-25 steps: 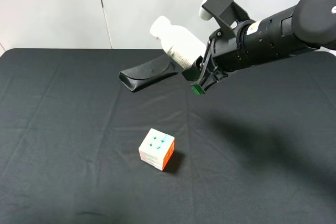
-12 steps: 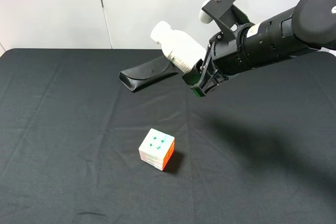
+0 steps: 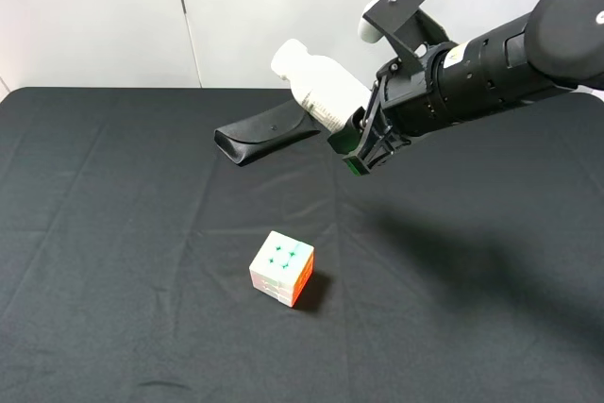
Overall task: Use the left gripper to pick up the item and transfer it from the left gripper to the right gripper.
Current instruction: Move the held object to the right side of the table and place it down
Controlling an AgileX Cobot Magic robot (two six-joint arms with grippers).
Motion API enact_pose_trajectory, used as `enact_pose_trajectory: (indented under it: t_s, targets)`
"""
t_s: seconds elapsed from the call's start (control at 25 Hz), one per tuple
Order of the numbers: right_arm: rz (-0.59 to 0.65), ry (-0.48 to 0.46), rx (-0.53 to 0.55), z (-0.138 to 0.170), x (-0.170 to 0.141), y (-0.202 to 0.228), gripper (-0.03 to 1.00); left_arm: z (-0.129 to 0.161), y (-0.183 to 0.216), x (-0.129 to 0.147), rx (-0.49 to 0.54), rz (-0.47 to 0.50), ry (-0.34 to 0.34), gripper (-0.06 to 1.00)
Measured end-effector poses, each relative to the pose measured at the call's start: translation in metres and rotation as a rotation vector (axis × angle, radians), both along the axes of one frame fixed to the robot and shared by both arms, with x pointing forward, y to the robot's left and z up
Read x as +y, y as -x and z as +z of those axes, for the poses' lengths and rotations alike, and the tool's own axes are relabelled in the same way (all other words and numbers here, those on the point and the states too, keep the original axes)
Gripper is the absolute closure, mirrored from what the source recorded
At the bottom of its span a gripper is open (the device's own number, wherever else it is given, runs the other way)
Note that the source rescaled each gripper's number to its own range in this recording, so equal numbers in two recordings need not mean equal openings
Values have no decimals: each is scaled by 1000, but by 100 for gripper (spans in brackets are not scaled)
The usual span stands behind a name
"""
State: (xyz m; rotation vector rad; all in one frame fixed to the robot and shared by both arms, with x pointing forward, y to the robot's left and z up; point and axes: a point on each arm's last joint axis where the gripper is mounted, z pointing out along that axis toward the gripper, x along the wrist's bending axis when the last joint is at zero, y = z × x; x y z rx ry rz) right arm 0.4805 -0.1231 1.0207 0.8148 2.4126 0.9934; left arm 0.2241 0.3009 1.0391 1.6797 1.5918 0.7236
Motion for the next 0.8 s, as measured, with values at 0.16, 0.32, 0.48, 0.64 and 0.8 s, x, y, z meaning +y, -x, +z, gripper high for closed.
enact_pose_trajectory:
  t_s: [0.16, 0.32, 0.48, 0.64, 0.8]
  targets:
    - [2, 3, 22, -1, 0, 1, 87, 1, -1, -1, -12, -3, 5, -6]
    - [3, 5, 35, -2, 0, 2, 87, -2, -3, -1, -14, -10, -5, -5]
    - [0, 3, 39, -2, 0, 2, 87, -2, -3, -1, -15, -13, -5, -5]
    - [0, 3, 40, -2, 0, 2, 87, -2, -3, -1, -16, -14, -5, -5]
    - [-16, -9, 60, -3, 0, 3, 87, -2, -3, -1, -18, -14, -5, -5]
